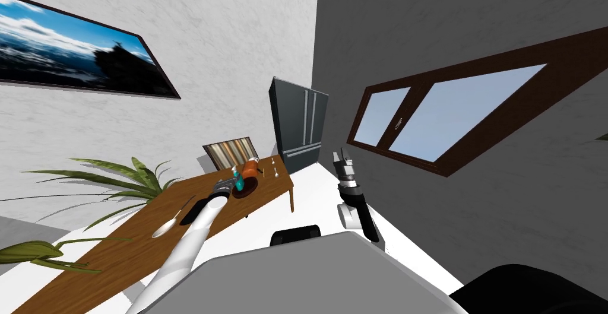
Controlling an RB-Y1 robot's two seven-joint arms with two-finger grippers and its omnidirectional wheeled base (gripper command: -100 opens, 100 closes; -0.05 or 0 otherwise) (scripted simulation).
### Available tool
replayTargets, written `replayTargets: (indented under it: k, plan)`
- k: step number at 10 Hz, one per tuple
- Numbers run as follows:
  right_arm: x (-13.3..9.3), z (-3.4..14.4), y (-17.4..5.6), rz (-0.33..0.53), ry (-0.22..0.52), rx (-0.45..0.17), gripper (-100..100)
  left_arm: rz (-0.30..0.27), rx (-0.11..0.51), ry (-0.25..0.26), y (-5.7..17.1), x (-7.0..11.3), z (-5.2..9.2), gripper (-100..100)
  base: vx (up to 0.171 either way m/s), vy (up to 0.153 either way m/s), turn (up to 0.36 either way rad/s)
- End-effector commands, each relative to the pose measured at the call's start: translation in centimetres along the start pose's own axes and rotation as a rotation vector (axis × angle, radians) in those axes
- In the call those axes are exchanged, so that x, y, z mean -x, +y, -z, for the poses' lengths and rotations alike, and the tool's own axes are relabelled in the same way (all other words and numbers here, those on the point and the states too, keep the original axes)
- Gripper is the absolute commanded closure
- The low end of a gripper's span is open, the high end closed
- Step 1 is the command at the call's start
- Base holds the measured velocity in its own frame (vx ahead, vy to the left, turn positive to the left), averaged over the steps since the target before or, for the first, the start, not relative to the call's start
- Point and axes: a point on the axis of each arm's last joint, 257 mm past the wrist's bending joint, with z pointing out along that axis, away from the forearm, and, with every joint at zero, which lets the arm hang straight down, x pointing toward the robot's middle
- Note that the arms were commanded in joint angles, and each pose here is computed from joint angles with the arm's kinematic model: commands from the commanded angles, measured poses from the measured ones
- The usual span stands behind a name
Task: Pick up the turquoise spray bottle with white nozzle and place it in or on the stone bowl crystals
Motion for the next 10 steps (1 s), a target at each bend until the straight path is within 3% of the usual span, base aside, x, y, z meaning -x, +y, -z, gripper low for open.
replayTargets:
  k: [1, 5, 6, 7, 10]
  plan:
    - [0.0, 0.0, 0.0, 0.0, 0.0, 0.0, 0, -0.001, 0.015, 0.002, -0.4, -1.3, -0.6, -100, -0.013, -0.11, 0.074]
    - [0.0, 0.0, 0.0, 0.0, 0.0, 0.0, 0, -0.004, 0.036, 0.013, -1.6, -4.0, -1.6, -100, -0.007, -0.069, 0.052]
    - [0.0, 0.0, 0.0, 0.0, 0.0, 0.0, 0, -0.006, 0.03, 0.012, -1.4, -3.5, -1.4, -100, 0.0, -0.036, 0.025]
    - [0.0, 0.0, 0.0, 0.0, 0.0, 0.0, 0, -0.005, 0.033, 0.011, -1.4, -3.6, -1.4, 0, 0.0, -0.006, -0.003]
    - [0.0, 0.0, 0.0, 0.0, 0.0, 0.0, 0, -0.005, 0.032, 0.011, -1.4, -3.6, -1.4, 0, 0.0, 0.0, 0.0]
